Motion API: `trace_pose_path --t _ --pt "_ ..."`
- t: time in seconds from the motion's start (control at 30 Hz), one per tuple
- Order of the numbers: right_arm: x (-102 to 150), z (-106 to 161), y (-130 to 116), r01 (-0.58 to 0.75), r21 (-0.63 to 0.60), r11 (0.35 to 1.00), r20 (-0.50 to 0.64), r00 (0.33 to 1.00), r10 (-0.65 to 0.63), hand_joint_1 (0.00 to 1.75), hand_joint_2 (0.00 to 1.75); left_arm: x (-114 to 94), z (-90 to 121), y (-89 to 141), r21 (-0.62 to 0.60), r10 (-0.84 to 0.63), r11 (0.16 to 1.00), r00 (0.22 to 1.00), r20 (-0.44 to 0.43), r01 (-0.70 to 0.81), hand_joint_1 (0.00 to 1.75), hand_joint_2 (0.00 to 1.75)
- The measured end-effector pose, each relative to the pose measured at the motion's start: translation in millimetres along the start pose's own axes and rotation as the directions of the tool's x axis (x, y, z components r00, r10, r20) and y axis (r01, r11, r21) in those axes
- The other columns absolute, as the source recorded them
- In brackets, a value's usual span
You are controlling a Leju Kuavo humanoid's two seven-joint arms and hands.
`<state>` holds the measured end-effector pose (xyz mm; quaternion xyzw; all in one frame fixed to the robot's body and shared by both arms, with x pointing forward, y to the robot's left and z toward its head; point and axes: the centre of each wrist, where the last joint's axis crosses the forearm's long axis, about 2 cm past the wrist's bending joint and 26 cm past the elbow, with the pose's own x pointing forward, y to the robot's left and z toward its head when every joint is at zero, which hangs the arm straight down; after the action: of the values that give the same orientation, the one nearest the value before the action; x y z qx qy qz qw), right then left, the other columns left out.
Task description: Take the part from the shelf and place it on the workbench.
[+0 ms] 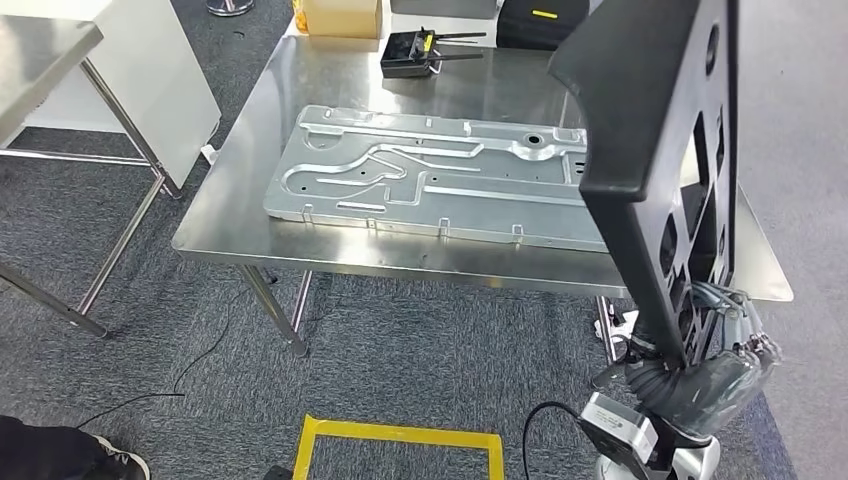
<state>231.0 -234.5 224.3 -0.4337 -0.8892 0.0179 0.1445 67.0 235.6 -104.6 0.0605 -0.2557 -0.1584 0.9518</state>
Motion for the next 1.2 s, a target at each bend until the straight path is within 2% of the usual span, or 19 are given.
trace_pose_path --t 0.63,0.93,1.2 --pt "-2 -14 5 -0.017 -0.025 1.0 0.032 0.999 0.018 1.75 1.75 3 -1 0 -0.016 -0.017 1.0 1.0 0.004 0.017 0.0 1.75" --pt "-11 -40 26 -0.09 0.002 0.996 0.06 0.994 0.09 1.75 1.75 11 -4 2 -0.028 -0.041 0.999 0.999 0.011 0.041 0.0 1.75" --pt "-21 -45 42 -0.114 0.055 0.992 0.056 0.992 0.111 1.75 1.75 14 -5 1 -0.047 -0.066 0.997 0.998 0.01 0.066 0.0 1.75"
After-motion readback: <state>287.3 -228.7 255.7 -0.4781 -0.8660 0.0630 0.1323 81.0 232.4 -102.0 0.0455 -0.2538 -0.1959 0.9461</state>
